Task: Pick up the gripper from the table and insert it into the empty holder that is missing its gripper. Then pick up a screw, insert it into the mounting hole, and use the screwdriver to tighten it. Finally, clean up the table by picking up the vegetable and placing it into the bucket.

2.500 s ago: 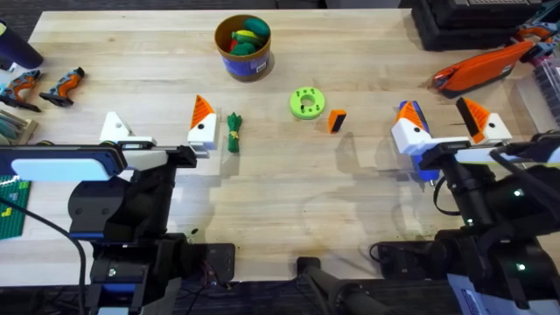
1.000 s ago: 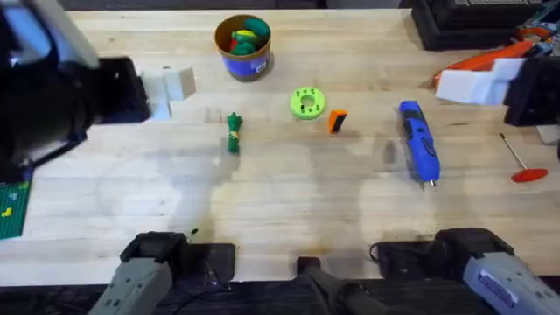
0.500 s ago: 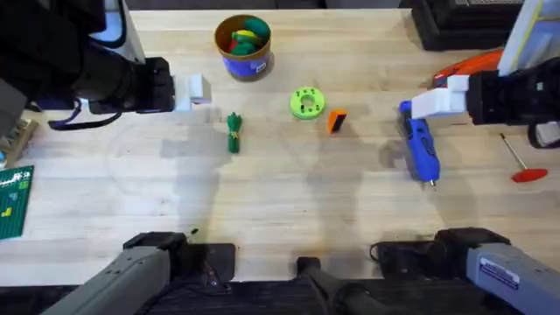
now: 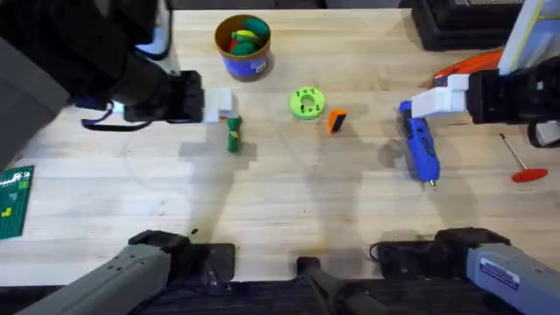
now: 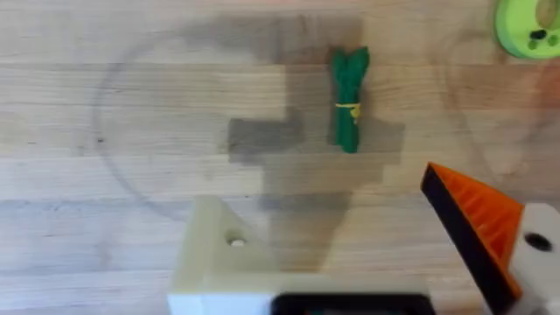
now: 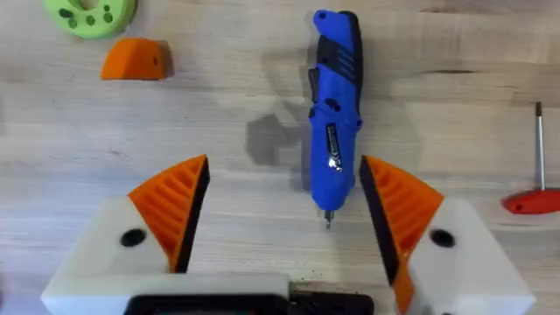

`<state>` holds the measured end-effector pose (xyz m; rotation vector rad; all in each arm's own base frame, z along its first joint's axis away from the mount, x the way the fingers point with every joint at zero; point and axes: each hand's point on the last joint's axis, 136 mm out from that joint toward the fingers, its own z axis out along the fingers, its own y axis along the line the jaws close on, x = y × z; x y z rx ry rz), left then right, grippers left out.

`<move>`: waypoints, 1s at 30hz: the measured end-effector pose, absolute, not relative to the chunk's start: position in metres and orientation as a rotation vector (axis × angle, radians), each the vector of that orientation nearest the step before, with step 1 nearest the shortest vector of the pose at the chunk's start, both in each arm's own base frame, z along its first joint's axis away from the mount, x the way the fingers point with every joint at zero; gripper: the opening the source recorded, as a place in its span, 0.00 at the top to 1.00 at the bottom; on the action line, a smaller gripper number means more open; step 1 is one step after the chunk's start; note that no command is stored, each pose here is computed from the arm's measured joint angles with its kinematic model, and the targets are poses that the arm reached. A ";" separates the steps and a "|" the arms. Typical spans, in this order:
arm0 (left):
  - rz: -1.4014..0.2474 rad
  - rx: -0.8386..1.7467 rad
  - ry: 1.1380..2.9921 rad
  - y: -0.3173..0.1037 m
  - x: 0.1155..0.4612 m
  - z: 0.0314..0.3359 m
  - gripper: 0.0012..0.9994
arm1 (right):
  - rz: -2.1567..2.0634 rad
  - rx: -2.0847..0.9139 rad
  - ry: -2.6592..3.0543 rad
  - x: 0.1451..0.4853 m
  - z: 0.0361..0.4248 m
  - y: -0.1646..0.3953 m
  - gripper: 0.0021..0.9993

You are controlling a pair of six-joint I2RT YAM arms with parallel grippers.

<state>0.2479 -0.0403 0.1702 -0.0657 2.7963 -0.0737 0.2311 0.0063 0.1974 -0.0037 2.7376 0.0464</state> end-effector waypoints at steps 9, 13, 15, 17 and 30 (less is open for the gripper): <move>-0.072 -0.067 2.923 -0.060 0.255 0.138 0.01 | 0.046 -0.004 2.736 0.231 0.198 0.006 0.01; -0.069 -0.066 2.987 -0.064 0.261 0.118 0.01 | 0.046 -0.004 2.736 0.231 0.198 0.006 0.01; -0.073 -0.046 2.982 -0.066 0.269 0.112 0.01 | 0.046 -0.004 2.736 0.231 0.198 0.006 0.01; -0.072 -0.026 2.981 -0.067 0.274 0.107 0.01 | 0.046 -0.004 2.736 0.231 0.198 0.006 0.01; -0.026 0.033 3.096 -0.071 0.292 0.049 0.01 | 0.046 -0.004 2.736 0.231 0.198 0.006 0.01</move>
